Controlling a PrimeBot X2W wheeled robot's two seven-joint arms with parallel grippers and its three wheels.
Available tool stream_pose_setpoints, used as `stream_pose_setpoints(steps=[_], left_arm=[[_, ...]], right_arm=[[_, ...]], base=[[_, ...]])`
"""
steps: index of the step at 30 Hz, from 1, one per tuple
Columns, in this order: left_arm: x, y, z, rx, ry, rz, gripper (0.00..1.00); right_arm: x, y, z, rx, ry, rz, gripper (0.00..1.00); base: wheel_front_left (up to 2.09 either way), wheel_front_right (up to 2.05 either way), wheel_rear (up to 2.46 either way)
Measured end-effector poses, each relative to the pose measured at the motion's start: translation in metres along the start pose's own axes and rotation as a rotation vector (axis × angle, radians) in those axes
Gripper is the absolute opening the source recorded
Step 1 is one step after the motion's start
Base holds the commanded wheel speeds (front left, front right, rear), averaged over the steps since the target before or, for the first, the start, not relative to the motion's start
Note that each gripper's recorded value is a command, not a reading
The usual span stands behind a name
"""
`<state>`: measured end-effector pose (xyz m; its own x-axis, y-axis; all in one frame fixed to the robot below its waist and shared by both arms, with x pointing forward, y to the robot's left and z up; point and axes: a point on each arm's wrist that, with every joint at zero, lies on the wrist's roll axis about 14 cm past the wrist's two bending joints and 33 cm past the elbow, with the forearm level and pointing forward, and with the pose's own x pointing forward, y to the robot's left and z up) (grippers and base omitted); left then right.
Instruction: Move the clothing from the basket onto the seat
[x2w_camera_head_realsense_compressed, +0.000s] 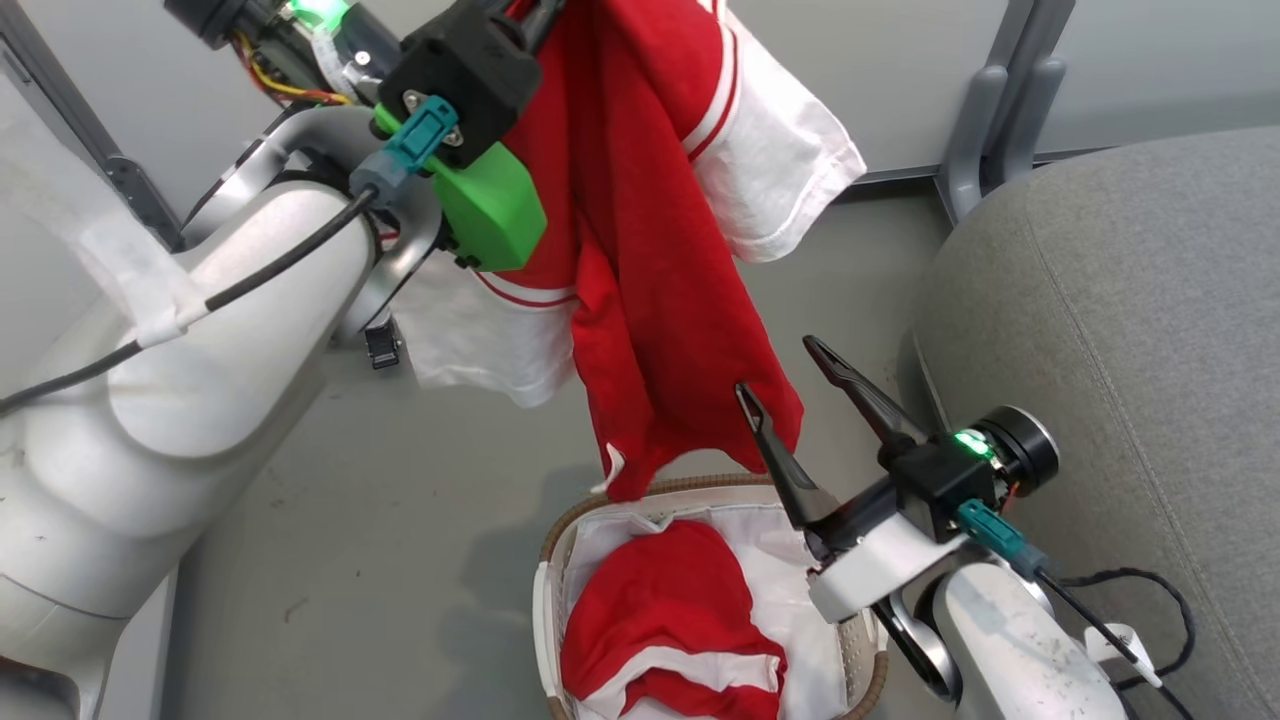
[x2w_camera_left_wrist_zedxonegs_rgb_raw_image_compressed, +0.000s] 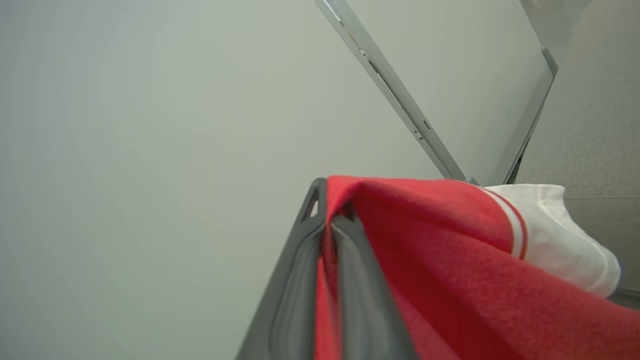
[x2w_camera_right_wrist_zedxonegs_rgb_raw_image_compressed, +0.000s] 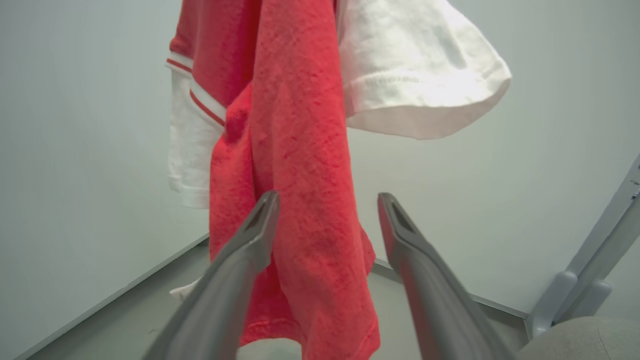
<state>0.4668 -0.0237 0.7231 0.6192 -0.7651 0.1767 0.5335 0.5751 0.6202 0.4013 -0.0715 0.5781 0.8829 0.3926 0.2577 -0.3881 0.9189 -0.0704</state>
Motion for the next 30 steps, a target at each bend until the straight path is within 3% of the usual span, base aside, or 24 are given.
stream_pose_setpoints(steps=[9,16,18,19,20,21,30], left_arm=[[-0.006,-0.009,0.035,0.006,-0.048,-0.022,0.0],[-0.014,-0.012,0.047,0.021,-0.059,-0.027,0.0],[-0.016,-0.012,0.051,0.022,-0.066,-0.025,0.0],[-0.017,-0.012,0.052,0.02,-0.069,-0.022,0.0],[-0.018,-0.013,0.052,0.016,-0.068,-0.02,0.0],[-0.02,-0.013,0.049,0.007,-0.062,-0.017,0.0],[-0.036,-0.019,0.003,-0.131,0.0,0.047,0.0]], right_arm=[[0.026,0.016,0.019,-0.076,-0.051,0.083,1.0],[0.032,0.034,0.007,-0.075,-0.01,0.145,1.0],[0.034,0.038,0.006,-0.065,-0.008,0.157,0.43],[0.034,0.04,0.006,-0.063,-0.008,0.163,0.33],[0.034,0.042,0.006,-0.06,-0.008,0.166,0.09],[0.035,0.043,0.008,-0.051,-0.013,0.168,0.0],[0.03,0.034,0.013,-0.017,-0.033,0.131,0.0]], base=[[0.0,0.0,0.0],[0.0,0.0,0.0],[0.0,0.0,0.0],[0.0,0.0,0.0],[0.0,0.0,0.0],[0.0,0.0,0.0],[0.0,0.0,0.0]])
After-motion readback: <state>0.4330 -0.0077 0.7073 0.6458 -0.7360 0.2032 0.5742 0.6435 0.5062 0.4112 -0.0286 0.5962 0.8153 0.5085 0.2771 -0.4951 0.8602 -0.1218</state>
